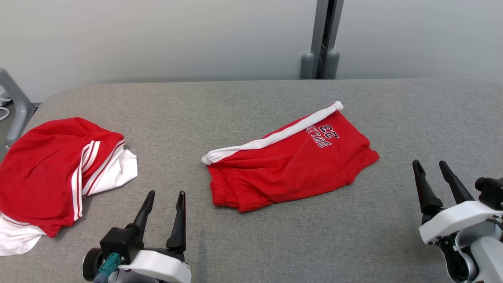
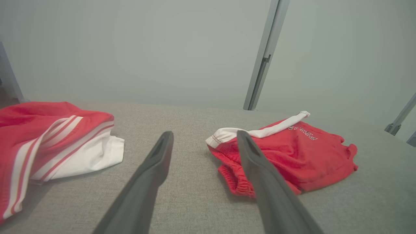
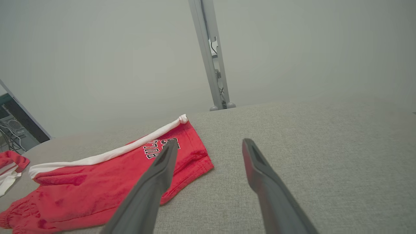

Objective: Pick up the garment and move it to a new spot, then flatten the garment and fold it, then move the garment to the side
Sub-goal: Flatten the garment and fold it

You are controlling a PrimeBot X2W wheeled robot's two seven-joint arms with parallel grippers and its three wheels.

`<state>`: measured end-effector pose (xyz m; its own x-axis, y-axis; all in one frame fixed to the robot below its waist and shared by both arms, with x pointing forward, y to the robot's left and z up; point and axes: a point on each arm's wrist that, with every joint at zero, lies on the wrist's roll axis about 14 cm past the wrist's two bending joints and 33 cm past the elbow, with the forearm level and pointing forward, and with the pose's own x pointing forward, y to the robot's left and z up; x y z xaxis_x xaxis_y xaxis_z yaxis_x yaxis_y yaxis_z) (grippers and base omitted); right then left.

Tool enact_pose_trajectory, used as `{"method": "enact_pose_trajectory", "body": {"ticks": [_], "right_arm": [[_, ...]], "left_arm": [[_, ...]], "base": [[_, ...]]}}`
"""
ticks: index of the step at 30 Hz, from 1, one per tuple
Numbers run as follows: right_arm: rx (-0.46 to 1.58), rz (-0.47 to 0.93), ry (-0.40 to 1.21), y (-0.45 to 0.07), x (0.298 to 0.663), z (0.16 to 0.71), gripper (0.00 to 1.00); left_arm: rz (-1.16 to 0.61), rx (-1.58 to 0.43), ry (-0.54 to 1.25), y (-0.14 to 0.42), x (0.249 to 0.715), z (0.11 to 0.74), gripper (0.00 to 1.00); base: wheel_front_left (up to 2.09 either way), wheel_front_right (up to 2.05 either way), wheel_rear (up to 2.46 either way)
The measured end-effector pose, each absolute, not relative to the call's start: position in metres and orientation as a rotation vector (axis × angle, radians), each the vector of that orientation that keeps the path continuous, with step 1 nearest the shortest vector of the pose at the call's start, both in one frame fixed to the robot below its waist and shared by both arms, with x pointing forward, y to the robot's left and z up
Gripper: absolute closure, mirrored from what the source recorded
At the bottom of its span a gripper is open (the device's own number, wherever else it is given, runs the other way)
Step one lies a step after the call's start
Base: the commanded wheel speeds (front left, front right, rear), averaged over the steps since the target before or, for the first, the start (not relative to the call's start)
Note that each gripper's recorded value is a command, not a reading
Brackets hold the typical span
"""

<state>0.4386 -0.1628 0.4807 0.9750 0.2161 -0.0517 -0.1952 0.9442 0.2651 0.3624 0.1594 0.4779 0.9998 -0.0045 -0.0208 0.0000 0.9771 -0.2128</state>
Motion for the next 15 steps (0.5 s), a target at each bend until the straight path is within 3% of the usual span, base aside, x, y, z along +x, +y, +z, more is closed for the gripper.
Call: {"method": "enact_pose_trajectory", "body": {"ticks": [15], "right_arm": [[0.496,0.184,0.363,-0.128,0.455,0.42,0.0]], "left_arm": [[0.009,-0.205,0.058,0.164,0.353,0.466,0.0]], "base": [[0.0,0.0,0.0]]}}
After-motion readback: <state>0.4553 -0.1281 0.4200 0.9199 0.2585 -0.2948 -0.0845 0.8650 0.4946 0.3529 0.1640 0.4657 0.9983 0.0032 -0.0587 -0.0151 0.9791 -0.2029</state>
